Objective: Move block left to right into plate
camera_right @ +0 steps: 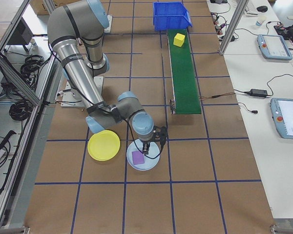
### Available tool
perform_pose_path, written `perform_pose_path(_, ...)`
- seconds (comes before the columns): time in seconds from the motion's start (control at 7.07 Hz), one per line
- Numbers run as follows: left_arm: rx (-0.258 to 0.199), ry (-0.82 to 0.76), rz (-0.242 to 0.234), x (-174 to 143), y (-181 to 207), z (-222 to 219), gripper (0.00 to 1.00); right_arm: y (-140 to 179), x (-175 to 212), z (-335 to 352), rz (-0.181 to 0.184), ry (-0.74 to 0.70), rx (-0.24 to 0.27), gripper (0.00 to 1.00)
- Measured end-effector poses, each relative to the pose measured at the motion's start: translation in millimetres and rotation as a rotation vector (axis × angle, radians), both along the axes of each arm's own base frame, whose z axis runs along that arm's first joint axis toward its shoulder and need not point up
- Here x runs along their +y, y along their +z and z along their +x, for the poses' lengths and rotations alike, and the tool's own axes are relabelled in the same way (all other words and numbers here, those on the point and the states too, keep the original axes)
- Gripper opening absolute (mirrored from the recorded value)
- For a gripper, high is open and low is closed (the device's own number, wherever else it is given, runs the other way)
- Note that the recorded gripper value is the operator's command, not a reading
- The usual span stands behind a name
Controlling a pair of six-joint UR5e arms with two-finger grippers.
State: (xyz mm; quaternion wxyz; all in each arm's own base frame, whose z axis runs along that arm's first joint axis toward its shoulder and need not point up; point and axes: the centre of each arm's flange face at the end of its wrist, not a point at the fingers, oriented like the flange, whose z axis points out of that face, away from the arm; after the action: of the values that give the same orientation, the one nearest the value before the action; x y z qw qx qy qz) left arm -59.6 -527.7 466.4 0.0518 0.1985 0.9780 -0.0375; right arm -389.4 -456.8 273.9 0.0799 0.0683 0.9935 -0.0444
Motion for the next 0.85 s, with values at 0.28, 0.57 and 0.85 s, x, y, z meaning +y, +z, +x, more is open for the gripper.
perform_pose_path(0.28,0.014,0.107,-0.011,1,0,-8,1.0,12,-60,84,-0.033,-0.077,-0.089,1.0)
perform_pose_path(0.57,0.017,0.215,-0.026,2,4,-10,1.0,17,-105,168,-0.034,-0.136,-0.165,1.0)
perform_pose_path(0.85,0.026,0.362,-0.034,3,5,-10,1.0,29,-138,226,-0.063,-0.159,-0.178,1.0)
